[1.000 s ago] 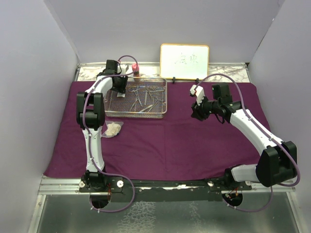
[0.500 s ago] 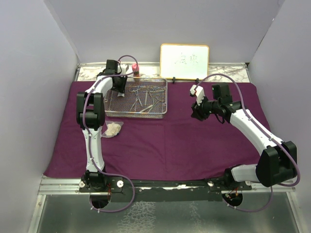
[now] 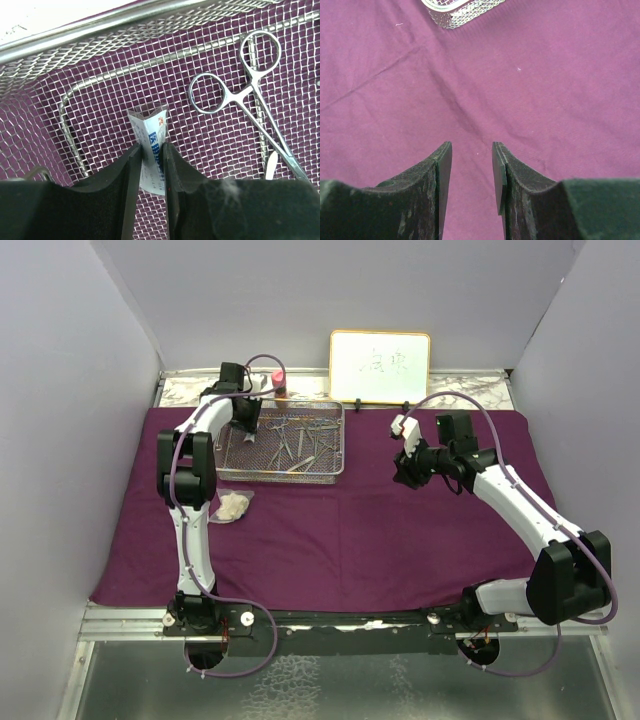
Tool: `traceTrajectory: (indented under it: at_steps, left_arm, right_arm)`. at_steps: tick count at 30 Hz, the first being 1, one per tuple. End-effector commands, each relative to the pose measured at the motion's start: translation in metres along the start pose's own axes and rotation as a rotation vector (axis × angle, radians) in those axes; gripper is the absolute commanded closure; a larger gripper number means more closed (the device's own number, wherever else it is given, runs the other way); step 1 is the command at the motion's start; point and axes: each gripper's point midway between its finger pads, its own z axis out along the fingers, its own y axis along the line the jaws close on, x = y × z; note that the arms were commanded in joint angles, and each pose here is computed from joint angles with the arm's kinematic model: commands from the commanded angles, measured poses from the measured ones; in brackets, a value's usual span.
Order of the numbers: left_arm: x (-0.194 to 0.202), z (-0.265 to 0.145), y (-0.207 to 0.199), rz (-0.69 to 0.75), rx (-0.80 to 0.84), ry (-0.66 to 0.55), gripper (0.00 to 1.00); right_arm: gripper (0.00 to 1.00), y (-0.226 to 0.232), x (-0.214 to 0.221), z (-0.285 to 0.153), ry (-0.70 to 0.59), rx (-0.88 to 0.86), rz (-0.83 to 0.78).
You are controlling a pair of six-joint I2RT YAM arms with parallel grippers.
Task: Open and lay out the surgical kit
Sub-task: Pick up the medical item from the container.
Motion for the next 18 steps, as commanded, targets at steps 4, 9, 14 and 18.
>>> traceTrajectory:
  at_steps: [4,9,14,18]
  left_arm:
    - [-0.017,-0.037,-0.012,0.013,0.030,-0.045,0.93]
    - [-0.020,-0.047,-0.016,0.013,0.040,-0.061,0.93]
    - [-0.017,-0.068,-0.025,-0.001,0.064,-0.076,0.93]
    - [-0.008,-0.091,-0.034,-0.002,0.075,-0.087,0.93]
  right_arm:
    - [0.61,-0.003,0.009,0.003,0.025,0.007,-0.002]
    - [0.61,-0.003,0.009,0.004,0.027,0.007,0.000]
    - [0.61,-0.003,0.010,0.004,0.028,0.007,0.000]
    - [0.61,-0.004,0.008,0.002,0.025,0.013,-0.003]
